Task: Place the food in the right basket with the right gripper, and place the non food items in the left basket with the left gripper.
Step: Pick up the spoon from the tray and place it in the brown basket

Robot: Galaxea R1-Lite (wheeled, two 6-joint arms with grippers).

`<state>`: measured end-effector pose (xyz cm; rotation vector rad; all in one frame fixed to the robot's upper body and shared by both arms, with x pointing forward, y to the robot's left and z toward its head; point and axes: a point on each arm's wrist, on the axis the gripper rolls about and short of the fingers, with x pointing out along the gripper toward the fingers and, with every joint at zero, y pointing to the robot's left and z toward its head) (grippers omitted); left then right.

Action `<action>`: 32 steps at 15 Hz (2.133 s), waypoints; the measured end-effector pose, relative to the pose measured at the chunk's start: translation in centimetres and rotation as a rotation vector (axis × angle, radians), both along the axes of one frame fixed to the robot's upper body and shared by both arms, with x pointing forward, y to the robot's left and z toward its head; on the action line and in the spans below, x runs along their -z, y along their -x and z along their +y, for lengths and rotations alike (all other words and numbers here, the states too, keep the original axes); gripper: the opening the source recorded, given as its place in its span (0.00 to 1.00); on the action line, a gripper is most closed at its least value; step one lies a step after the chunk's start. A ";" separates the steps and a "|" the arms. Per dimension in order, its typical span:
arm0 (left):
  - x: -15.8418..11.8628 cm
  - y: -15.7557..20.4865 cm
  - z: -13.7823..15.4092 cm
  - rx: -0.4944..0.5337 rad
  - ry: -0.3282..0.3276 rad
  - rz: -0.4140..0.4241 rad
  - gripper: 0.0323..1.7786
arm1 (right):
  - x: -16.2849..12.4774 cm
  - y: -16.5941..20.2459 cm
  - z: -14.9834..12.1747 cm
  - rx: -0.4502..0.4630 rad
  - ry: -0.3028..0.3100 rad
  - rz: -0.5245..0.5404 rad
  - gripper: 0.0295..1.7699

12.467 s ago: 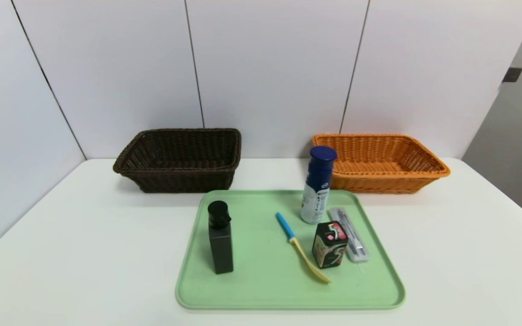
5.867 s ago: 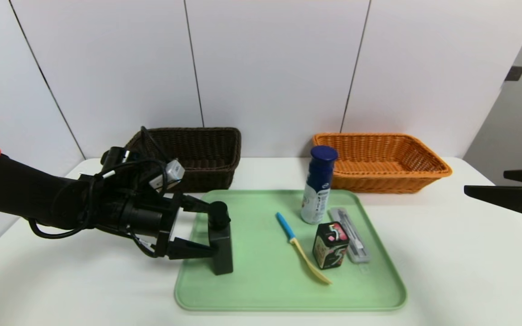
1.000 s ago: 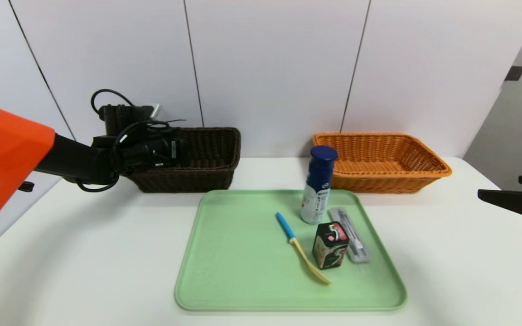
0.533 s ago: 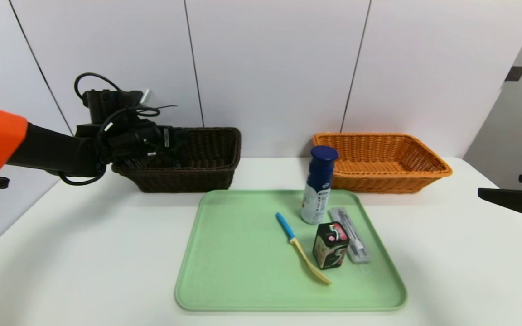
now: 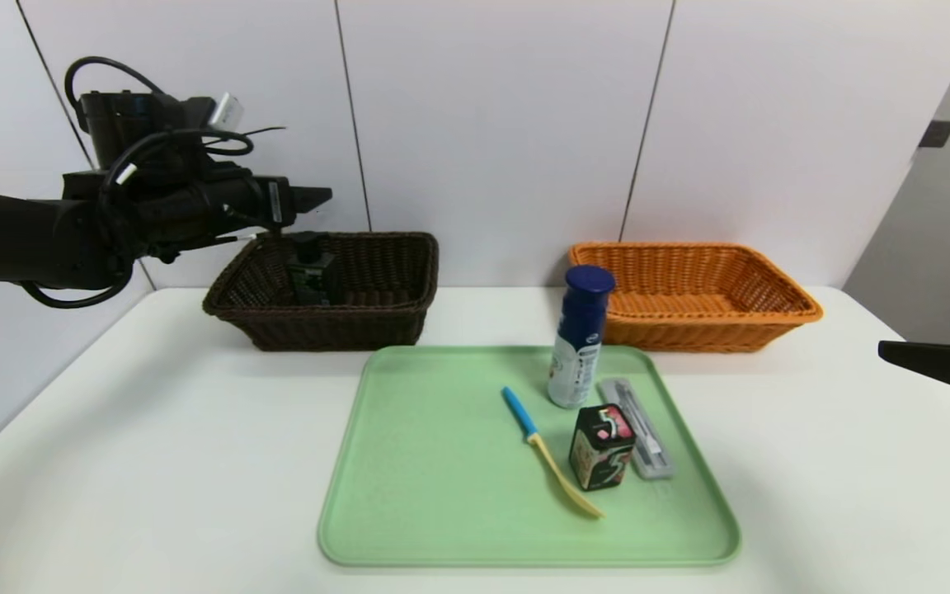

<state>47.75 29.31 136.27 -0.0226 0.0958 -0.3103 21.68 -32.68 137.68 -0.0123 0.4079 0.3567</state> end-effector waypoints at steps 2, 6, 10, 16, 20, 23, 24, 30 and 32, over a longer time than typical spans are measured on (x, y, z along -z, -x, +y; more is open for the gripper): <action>-1.1 1.2 -0.1 0.005 0.020 0.002 0.93 | -0.1 0.0 0.0 0.002 -0.002 -0.006 0.97; -1.4 4.2 -2.6 0.072 0.103 0.065 0.94 | 0.0 0.0 0.0 0.004 0.000 -0.005 0.97; -2.0 7.9 -7.2 0.228 0.110 0.099 0.94 | 0.3 0.1 0.0 0.007 0.003 0.006 0.97; -1.7 13.8 -12.8 0.410 0.130 0.251 0.95 | 0.5 0.1 0.0 0.006 0.001 0.011 0.97; -1.4 15.1 -14.5 0.419 0.119 0.277 0.95 | 0.8 0.0 0.0 0.007 0.000 0.021 0.97; -1.2 15.7 -15.5 0.449 0.104 0.289 0.95 | 0.9 0.0 0.0 0.013 -0.014 0.027 0.97; -1.0 15.8 -15.7 0.461 0.097 0.293 0.95 | 0.9 -0.1 0.0 0.019 -0.029 0.026 0.97; 0.3 15.3 -16.9 0.674 -0.053 0.262 0.95 | 1.1 -0.3 0.0 0.020 -0.041 0.015 0.97; 0.6 15.0 -17.2 0.710 -0.106 0.239 0.95 | 1.2 -0.3 0.0 0.021 -0.040 0.018 0.97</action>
